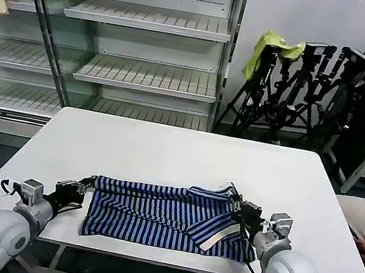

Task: Fold and organize the clothes.

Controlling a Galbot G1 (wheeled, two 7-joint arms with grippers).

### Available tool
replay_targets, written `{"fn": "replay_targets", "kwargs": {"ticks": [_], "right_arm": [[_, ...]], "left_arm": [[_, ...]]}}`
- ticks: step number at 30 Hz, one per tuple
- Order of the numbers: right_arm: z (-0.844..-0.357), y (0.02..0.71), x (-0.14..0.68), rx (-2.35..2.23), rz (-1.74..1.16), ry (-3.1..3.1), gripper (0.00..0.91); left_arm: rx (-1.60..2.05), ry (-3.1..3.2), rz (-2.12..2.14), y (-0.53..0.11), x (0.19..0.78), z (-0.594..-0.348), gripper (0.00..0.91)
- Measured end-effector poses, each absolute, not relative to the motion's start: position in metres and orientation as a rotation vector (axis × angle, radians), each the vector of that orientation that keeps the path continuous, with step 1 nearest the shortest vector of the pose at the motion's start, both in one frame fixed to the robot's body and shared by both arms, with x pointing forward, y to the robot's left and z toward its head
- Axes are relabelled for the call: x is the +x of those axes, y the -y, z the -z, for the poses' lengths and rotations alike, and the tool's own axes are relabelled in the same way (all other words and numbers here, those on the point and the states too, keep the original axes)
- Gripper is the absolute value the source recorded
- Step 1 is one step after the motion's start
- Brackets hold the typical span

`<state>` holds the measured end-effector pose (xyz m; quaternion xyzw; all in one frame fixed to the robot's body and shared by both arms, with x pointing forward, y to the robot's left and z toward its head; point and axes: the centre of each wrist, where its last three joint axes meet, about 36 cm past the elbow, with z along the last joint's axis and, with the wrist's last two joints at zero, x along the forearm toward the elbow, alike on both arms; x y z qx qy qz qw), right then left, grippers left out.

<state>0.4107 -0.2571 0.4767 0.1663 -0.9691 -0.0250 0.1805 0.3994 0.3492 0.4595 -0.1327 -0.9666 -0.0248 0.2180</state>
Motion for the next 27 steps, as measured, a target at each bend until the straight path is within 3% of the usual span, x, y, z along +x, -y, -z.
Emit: {"fn": "replay_targets", "kwargs": {"ticks": [26, 27], "right_arm": [[-0.448, 0.260, 0.427, 0.443, 0.031, 2.713, 0.000], [-0.447, 0.259, 0.428, 0.445, 0.030, 2.711, 0.000]], "left_arm": [[-0.413, 2.638, 0.097, -0.337, 0.377, -0.467, 0.010], [-0.414, 2.635, 0.096, -0.337, 0.376, -0.467, 0.141]]}}
